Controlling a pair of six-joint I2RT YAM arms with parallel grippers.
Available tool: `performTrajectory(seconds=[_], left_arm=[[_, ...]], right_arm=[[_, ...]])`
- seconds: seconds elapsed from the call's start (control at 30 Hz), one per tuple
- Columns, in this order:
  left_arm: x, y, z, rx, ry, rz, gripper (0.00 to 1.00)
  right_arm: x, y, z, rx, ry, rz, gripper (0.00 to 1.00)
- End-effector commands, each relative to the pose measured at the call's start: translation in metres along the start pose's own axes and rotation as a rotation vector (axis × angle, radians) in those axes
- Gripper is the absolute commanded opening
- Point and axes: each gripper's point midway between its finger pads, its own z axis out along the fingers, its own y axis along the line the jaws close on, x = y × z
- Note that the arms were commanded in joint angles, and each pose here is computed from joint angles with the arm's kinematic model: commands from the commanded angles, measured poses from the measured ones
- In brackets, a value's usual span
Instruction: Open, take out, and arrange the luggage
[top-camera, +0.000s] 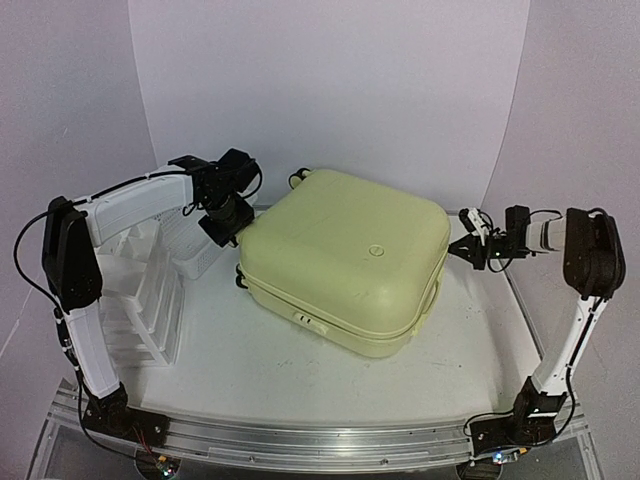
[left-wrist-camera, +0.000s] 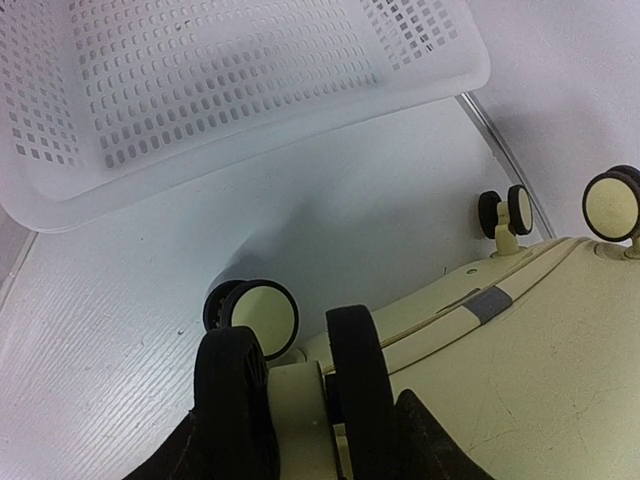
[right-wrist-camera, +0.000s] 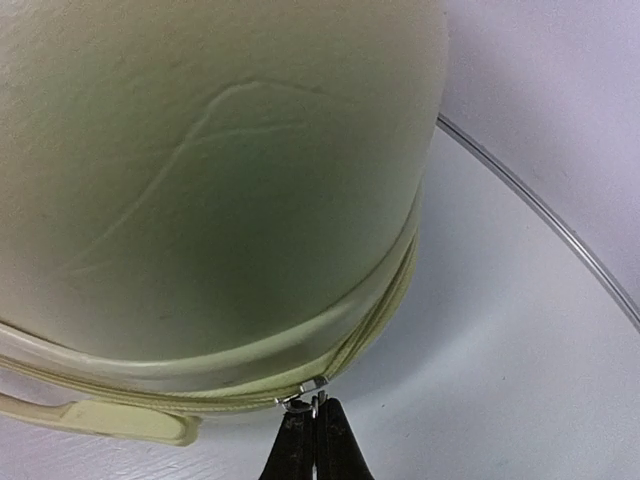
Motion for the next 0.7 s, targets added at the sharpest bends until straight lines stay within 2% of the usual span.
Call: performTrajectory(seconds=[0.0, 0.1, 0.3, 0.47, 0.57, 0.67], left_arm=[[-0.003, 0.02, 0.005, -0.126, -0.056, 0.563, 0.05], [-0.003, 0.007, 0.008, -0.086, -0.069, 0.626, 0.05], [-0.004, -0.011, 0.014, -0.049, -0.1, 0.733, 0.05], [0.004, -0.022, 0.021, -0.018, -0.091, 0.777, 0.03], [0.006, -0.026, 0.024, -0.013, -0.093, 0.788, 0.03], [0.004, -0.026, 0.023, -0.013, -0.103, 0.784, 0.03]], right_arm=[[-0.027, -0.062, -0.007, 0.045, -0.131, -0.248, 0.0], [-0.044, -0.066, 0.004, -0.045, -0.248, -0.31, 0.0], [-0.064, -0.088, 0.043, -0.141, -0.347, -0.356, 0.0], [-0.062, -0.084, 0.086, -0.221, -0.375, -0.345, 0.0], [-0.058, -0.086, 0.094, -0.235, -0.379, -0.32, 0.0], [-0.05, -0.091, 0.098, -0.191, -0.32, -0.293, 0.0]])
